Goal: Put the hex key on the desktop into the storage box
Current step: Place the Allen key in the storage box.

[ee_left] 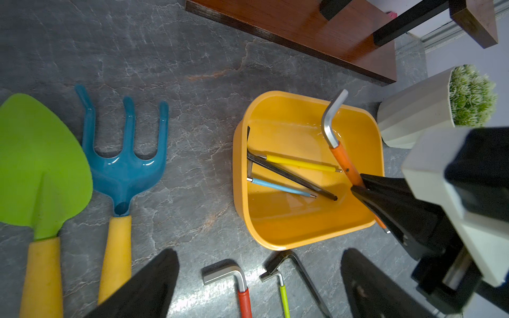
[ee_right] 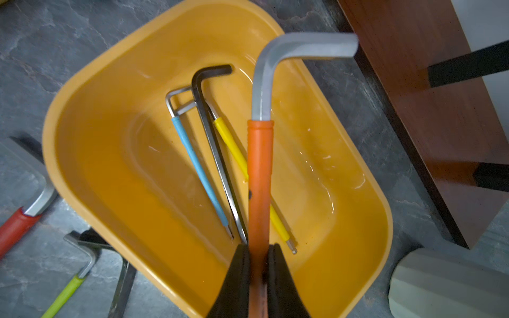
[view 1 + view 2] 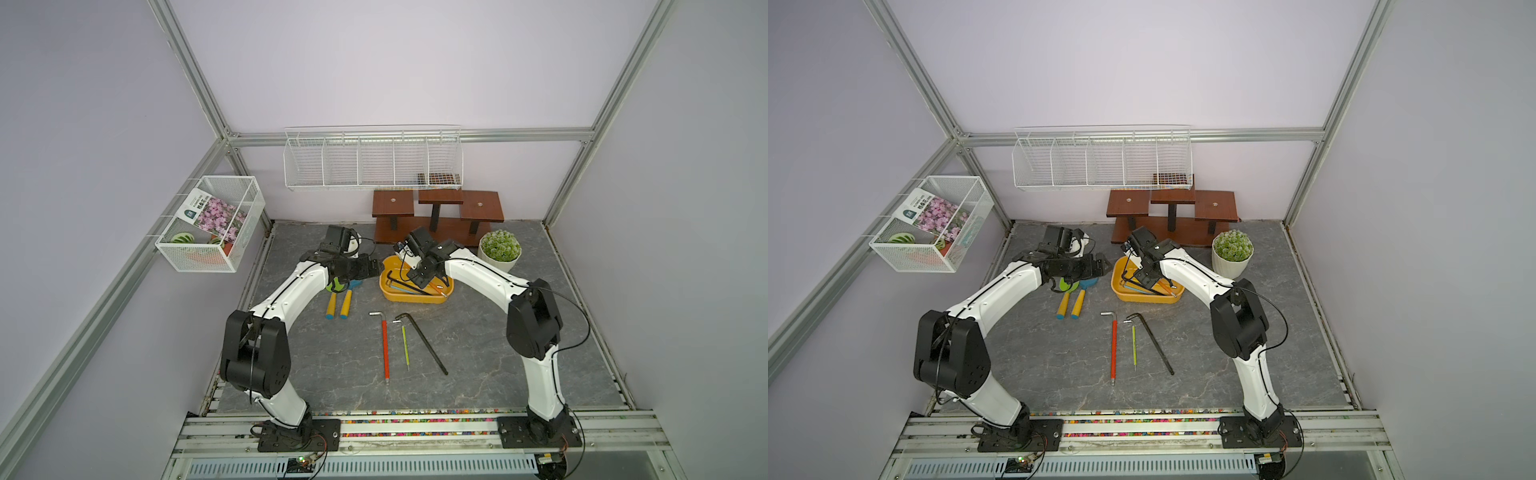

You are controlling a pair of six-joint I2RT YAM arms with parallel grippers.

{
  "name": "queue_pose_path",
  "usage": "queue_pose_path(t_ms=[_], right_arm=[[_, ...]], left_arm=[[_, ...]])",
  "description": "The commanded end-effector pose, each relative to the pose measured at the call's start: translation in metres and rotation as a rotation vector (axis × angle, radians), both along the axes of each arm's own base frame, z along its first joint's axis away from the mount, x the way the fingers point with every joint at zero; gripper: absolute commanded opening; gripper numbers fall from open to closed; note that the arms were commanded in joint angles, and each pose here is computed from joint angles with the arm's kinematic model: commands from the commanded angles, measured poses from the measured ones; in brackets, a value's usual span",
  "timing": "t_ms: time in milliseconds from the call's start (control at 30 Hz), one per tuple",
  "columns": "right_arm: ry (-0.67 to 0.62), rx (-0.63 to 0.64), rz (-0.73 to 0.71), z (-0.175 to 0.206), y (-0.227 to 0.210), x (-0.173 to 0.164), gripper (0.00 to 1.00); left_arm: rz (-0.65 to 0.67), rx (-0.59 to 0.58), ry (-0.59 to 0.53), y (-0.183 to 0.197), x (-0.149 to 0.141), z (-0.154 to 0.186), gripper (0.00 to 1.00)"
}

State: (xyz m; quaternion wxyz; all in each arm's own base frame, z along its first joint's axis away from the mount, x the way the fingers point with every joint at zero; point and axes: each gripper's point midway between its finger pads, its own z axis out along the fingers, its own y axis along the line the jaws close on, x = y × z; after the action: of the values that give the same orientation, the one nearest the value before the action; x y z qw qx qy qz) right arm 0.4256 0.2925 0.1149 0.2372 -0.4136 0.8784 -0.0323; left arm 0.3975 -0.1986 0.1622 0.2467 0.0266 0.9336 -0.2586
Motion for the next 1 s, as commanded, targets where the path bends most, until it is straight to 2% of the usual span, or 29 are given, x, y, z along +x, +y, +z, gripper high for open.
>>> queue_pose_path(t_ms=[0,367,967], right_arm=[[-0.021,0.012,0.033,0.002,0.007,0.012,0.00],[-0.007,-0.002,0.054,-0.014,0.016,0.024,0.00],[0.060,0.022,0.044,-0.038,0.017,0.011,0.03]], left_arm=[[0.016,0.012,0.003,0.001,0.003,0.000,0.97],[0.019,0.015,-0.002,0.002,0.003,0.001,0.97],[0.021,0.016,-0.002,0.002,0.003,0.002,0.97]])
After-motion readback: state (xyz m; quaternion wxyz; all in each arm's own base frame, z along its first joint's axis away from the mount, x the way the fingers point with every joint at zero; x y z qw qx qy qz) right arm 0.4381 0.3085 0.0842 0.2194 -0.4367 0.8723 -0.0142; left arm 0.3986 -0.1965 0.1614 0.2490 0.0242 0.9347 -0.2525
